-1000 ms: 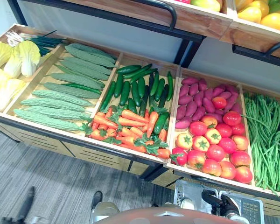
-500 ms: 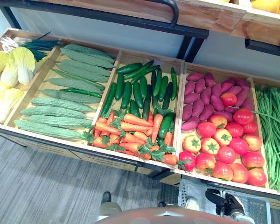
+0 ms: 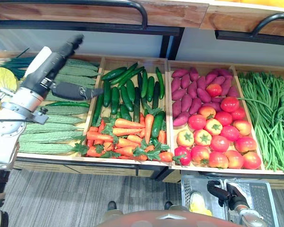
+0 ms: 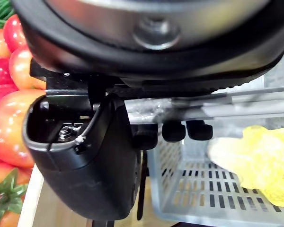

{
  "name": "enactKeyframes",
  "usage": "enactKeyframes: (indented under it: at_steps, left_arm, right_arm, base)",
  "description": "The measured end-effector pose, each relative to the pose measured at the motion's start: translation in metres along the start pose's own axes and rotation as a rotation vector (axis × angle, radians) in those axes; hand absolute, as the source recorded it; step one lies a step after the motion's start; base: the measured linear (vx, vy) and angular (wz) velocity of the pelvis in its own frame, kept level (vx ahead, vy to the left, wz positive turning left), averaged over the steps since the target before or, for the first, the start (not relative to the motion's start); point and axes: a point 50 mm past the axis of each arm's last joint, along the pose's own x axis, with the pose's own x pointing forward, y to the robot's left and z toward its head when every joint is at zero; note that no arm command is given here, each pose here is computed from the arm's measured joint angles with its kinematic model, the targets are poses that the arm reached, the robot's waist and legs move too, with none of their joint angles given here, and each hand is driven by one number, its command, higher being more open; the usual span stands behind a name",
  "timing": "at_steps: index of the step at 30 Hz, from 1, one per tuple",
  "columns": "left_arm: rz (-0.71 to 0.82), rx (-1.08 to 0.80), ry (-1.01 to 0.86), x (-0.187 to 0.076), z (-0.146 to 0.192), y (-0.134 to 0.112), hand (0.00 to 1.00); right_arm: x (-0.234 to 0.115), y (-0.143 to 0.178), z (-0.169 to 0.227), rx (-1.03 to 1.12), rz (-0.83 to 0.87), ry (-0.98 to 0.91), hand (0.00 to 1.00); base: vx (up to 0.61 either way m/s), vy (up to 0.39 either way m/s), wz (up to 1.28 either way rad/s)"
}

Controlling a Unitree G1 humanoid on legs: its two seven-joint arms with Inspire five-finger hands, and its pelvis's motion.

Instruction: Pick vegetable in the basket

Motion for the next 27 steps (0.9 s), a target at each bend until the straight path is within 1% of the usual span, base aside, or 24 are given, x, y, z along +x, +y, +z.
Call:
enactKeyframes:
  at_steps: [2,5,6,14,22,27]
  left_arm:
    - [-0.115,0.023,-0.004,0.002,0.004,-0.009,1.0]
    - [-0.195,0.021,-0.018,-0.003,0.008,-0.021,1.0]
    - [-0.237,0.012,-0.014,-0.007,0.008,-0.029,1.0]
    - [-0.372,-0.041,0.095,-0.028,-0.011,-0.055,1.0]
    - [-0.522,-0.038,0.183,-0.047,-0.025,-0.085,1.0]
    - [-0.525,-0.031,0.24,-0.052,-0.038,-0.089,1.0]
  right_arm:
    - [-0.002,0.001,0.002,-0.008,0.014,-0.011,0.0]
    - [-0.002,0.001,0.003,-0.012,0.023,-0.017,0.0]
    - [-0.002,0.001,0.003,-0.018,0.029,-0.016,0.0]
    - [-0.002,0.003,0.004,-0.053,0.051,-0.014,0.0]
    - [-0.001,-0.001,0.008,-0.09,0.075,-0.018,0.0]
    - [-0.002,-0.003,0.01,-0.106,0.082,-0.032,0.0]
  base:
    - [-0.03,0.011,-0.09]
    - [-0.03,0.012,-0.11]
    - [-0.01,0.014,-0.12]
    - [-0.01,0.013,-0.07]
    - [-0.02,0.012,-0.08]
    - [0.0,0.009,-0.07]
